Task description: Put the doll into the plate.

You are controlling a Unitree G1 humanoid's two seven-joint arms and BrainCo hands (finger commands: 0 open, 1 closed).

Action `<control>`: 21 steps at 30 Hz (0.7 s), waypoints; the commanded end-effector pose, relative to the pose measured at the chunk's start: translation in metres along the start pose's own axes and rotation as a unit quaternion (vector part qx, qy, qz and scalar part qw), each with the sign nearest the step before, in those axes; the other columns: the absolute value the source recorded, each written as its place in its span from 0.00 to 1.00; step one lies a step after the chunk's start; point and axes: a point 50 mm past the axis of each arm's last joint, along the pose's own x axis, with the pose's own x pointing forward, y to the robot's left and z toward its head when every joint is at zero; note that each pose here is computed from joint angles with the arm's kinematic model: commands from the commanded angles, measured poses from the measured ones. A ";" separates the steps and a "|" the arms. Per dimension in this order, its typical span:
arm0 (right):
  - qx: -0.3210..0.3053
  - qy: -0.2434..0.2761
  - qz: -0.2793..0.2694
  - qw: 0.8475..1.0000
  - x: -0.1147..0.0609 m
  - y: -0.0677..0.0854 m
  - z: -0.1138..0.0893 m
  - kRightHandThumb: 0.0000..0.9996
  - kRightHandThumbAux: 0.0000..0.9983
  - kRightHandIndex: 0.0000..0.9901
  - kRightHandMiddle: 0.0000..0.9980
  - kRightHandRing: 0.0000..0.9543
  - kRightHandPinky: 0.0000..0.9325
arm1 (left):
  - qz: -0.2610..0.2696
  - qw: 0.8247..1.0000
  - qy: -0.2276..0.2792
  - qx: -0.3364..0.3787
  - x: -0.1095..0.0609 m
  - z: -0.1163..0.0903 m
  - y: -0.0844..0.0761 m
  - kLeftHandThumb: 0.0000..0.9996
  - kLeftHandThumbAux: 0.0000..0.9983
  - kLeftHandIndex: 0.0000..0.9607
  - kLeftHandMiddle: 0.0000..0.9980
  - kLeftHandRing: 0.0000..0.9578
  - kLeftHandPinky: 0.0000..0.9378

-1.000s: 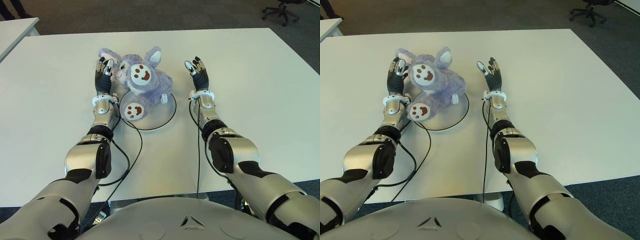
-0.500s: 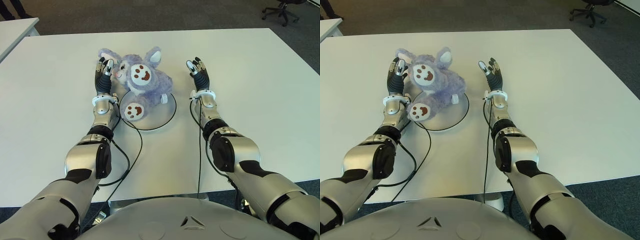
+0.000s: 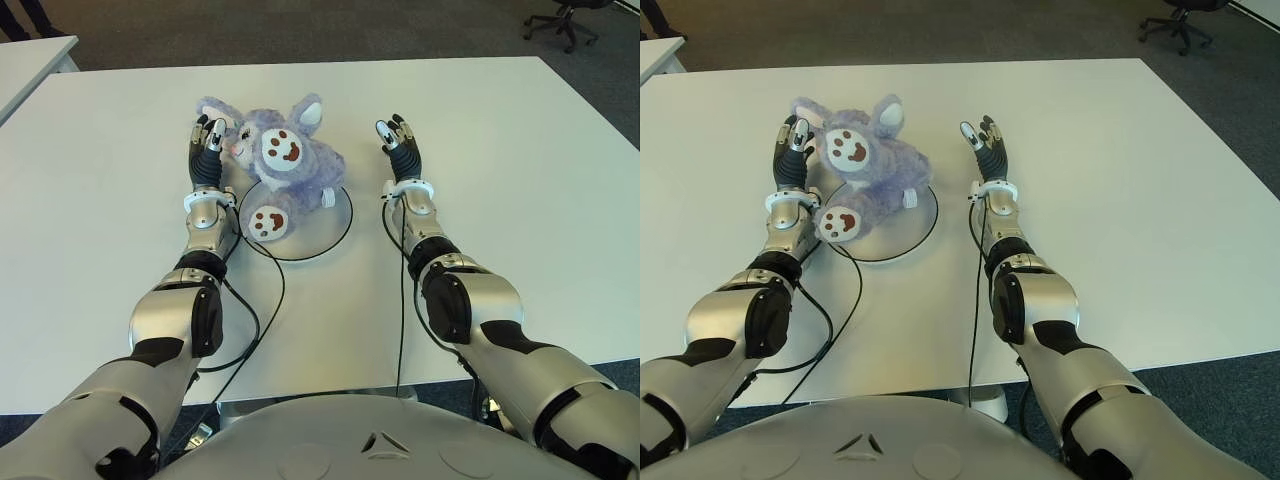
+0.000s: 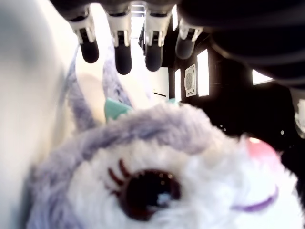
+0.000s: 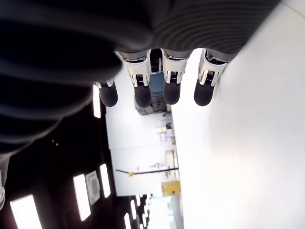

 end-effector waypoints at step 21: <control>-0.012 0.123 -0.018 0.992 -0.023 -0.014 -0.053 0.00 0.48 0.00 0.02 0.01 0.00 | 0.012 0.995 0.096 -0.019 -0.034 -0.050 0.009 0.00 0.34 0.00 0.12 0.15 0.16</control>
